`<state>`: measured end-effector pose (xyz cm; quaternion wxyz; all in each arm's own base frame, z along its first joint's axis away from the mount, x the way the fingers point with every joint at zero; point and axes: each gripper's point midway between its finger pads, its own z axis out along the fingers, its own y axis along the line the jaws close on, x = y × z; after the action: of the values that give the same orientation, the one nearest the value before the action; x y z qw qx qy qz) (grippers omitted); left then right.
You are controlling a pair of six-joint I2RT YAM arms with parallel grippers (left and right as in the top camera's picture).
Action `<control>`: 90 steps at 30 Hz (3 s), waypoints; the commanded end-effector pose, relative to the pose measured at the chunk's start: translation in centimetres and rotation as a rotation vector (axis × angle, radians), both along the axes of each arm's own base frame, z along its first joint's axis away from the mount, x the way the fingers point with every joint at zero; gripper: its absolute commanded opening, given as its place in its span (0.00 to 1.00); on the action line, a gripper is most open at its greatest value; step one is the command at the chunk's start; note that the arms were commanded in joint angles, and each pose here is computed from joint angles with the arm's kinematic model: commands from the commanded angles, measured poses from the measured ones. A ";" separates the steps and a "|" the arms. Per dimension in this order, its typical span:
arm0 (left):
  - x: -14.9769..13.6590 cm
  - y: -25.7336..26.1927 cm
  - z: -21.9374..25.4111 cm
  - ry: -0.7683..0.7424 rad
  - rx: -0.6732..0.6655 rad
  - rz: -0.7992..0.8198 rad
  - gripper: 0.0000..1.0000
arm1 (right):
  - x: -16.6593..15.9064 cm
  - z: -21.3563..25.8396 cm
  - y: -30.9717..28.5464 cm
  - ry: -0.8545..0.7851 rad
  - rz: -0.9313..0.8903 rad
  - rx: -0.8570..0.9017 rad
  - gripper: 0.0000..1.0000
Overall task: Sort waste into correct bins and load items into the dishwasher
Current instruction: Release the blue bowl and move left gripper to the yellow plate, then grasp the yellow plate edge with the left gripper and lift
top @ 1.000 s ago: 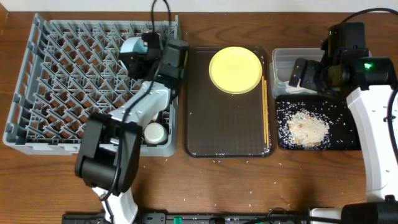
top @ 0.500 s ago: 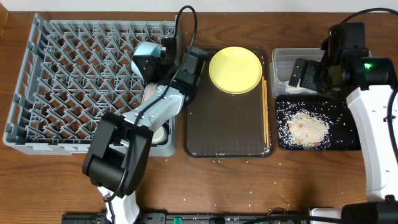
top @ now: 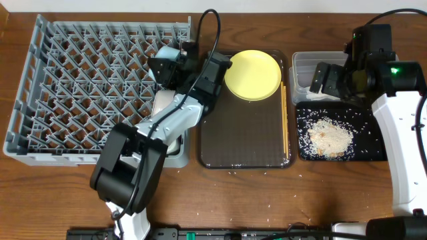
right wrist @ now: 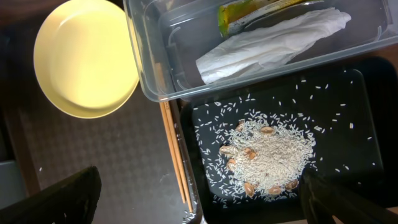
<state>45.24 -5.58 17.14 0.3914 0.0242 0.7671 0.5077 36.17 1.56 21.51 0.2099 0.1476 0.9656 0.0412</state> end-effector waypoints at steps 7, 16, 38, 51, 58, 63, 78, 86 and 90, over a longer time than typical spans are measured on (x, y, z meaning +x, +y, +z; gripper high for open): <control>0.3 -3.5 -1.8 0.056 -0.278 -0.180 0.62 | -0.1 -0.3 -0.1 0.009 0.009 -0.014 0.99; -0.3 -7.7 2.2 0.015 -0.620 -0.393 0.69 | -0.1 -0.3 -0.1 0.009 0.009 -0.014 0.99; -0.5 -20.6 -9.7 0.035 -1.513 -0.214 0.58 | -0.1 -0.3 -0.1 0.009 0.009 -0.014 0.99; -0.9 -20.9 -15.5 0.061 -1.538 -0.083 0.55 | -0.1 -0.3 -0.1 0.009 0.009 -0.014 0.99; -0.9 -20.3 -16.4 0.074 -1.449 -0.115 0.38 | -0.1 -0.3 -0.1 0.009 0.009 -0.014 0.99; -2.0 -19.5 -16.9 0.127 -1.287 -0.156 0.32 | -0.1 -0.3 -0.1 0.009 0.009 -0.014 0.99; -6.6 -17.4 -16.8 0.416 -1.151 0.030 0.34 | -0.1 -0.3 -0.1 0.010 0.009 -0.014 0.99; -6.7 -18.4 -18.2 0.384 -1.247 0.072 0.39 | -0.1 -0.3 -0.1 0.009 0.009 -0.014 0.99; -7.1 -19.4 -20.0 0.432 -1.291 0.080 0.23 | -0.1 -0.3 -0.1 0.010 0.009 -0.014 0.99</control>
<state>39.63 -24.88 0.46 0.1937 -0.1365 0.9700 -0.0540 36.17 1.56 21.50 0.2097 0.1476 0.9657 0.0411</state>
